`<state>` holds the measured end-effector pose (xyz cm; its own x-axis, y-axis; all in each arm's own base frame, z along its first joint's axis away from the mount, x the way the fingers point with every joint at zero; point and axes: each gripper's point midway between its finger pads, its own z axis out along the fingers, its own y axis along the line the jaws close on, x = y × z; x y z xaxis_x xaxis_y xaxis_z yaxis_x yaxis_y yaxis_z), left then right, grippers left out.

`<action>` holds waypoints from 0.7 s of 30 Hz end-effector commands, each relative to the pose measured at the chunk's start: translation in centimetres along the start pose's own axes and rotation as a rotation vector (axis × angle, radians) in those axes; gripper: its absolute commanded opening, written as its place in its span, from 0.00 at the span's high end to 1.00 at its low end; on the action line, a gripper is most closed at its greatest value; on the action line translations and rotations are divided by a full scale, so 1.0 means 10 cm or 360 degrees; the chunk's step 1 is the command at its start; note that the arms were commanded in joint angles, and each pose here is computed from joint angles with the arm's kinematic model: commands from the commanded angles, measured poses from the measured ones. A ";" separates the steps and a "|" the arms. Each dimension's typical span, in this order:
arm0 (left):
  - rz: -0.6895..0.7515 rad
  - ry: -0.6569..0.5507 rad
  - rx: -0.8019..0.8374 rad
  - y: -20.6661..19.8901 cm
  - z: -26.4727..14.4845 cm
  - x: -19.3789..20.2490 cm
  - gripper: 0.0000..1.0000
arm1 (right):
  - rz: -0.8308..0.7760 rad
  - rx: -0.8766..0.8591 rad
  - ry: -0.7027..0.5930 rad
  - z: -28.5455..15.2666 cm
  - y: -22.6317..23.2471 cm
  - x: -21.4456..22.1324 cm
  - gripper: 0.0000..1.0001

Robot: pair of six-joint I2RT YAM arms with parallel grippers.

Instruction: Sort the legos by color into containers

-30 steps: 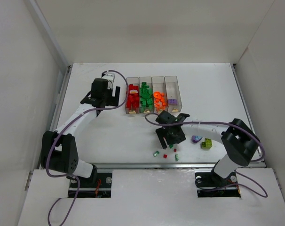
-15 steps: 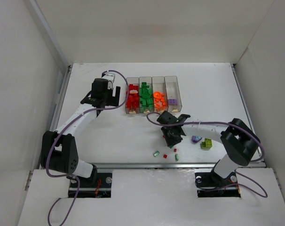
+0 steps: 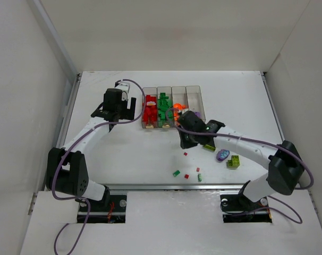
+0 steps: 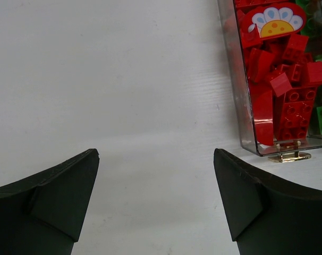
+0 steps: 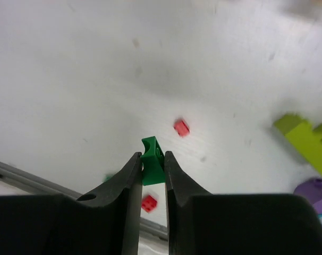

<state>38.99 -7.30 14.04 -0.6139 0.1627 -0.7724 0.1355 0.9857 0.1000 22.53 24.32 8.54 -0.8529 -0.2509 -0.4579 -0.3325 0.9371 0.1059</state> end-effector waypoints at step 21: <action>-0.0020 -0.0187 0.0070 -0.03 -0.26 -0.29 0.13 | 0.0005 0.0263 -0.0767 0.34 0.13 -2.91 0.26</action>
<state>38.65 -7.83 16.07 -0.5705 0.1527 -0.8070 0.1589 0.9845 0.0739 47.52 33.30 14.28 -0.6313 -0.1489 -0.7611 -0.2244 0.9745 -0.0044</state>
